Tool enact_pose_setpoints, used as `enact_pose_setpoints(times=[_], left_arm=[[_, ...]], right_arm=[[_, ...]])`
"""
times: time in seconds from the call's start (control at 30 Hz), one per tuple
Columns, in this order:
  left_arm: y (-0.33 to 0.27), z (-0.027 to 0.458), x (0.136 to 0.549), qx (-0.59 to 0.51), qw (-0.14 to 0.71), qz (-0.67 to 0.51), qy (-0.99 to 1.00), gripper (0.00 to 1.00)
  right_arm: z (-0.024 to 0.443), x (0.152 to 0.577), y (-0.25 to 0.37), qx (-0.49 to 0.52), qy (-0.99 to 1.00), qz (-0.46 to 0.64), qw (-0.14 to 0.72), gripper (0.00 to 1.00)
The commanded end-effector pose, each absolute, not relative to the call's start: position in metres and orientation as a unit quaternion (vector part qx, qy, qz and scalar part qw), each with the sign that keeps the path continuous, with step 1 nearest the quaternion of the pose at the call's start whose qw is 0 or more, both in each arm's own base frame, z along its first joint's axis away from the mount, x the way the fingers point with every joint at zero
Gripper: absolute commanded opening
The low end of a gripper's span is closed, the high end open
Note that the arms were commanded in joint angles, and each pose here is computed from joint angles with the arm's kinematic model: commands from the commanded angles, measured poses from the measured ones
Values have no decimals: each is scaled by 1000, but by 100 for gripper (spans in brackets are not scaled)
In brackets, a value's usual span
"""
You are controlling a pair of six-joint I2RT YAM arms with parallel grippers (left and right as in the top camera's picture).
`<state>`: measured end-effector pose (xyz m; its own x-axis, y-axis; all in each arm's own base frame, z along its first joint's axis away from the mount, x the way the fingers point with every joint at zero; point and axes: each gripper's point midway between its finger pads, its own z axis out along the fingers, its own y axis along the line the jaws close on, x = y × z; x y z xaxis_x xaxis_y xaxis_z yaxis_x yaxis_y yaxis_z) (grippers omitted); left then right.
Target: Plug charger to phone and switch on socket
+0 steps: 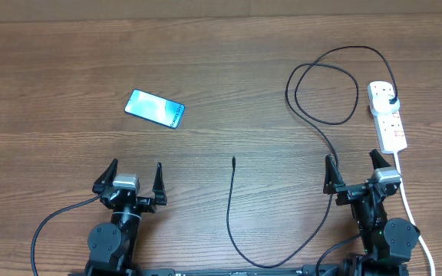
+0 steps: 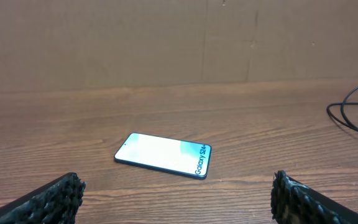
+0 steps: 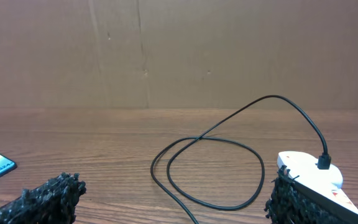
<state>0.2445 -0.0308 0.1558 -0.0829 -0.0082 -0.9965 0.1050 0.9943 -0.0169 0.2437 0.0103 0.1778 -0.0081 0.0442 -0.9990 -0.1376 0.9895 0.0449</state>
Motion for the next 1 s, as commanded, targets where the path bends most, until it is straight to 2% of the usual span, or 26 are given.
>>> enact_pose_setpoints(times=[0.0,0.97], left_arm=[[-28,156,245,35,678,-31,733,100],[-34,170,242,45,683,-46,727,100]], right_arm=[[176,244,10,-31,706,64,704,100],[176,244,10,-31,706,64,704,100]])
